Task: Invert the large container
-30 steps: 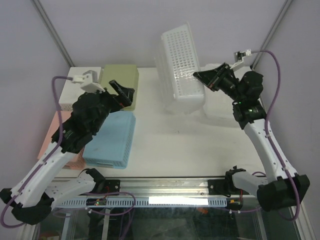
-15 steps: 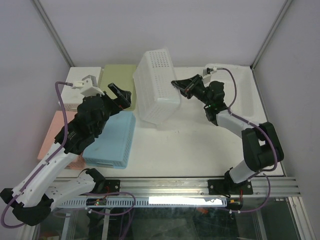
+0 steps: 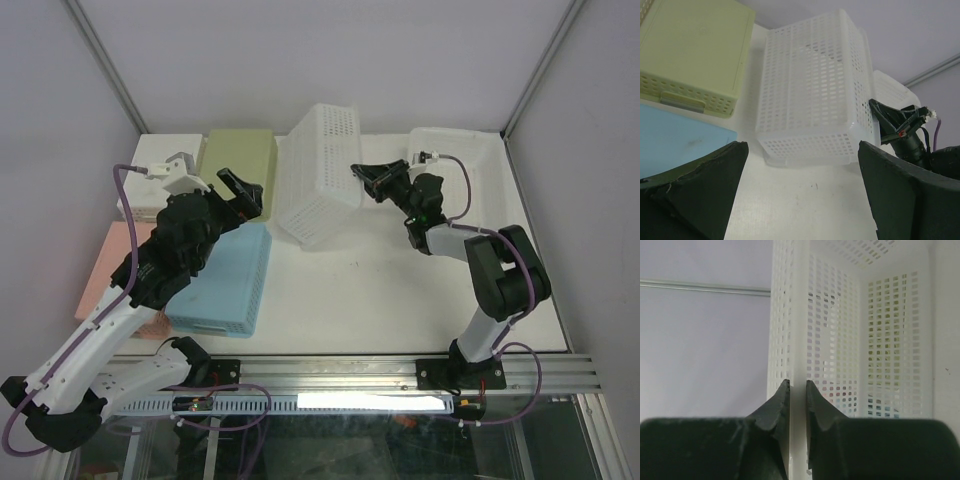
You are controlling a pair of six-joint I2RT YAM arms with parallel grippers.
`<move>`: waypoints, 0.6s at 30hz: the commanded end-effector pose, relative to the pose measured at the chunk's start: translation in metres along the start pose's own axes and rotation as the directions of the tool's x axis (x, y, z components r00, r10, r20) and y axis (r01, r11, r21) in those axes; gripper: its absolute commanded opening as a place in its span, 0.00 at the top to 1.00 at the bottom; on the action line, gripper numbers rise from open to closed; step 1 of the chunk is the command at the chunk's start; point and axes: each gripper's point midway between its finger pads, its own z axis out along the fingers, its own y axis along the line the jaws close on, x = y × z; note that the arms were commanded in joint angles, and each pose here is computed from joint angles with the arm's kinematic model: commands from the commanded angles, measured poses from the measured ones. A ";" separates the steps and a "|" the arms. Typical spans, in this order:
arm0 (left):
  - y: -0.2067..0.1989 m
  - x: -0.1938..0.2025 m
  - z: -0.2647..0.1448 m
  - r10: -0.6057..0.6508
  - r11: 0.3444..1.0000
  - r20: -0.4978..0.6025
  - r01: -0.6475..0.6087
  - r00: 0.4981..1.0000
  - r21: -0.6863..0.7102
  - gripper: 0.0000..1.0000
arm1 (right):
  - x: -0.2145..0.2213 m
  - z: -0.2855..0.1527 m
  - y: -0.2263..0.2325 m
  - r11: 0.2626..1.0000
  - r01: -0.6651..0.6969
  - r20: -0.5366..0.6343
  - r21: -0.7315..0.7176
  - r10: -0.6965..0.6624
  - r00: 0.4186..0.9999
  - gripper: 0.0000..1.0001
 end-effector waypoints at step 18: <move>0.000 -0.003 -0.003 -0.014 1.000 0.022 0.014 1.000 0.016 0.01 | -0.047 0.008 -0.085 0.868 0.137 -0.003 0.477 -0.154 0.988 0.48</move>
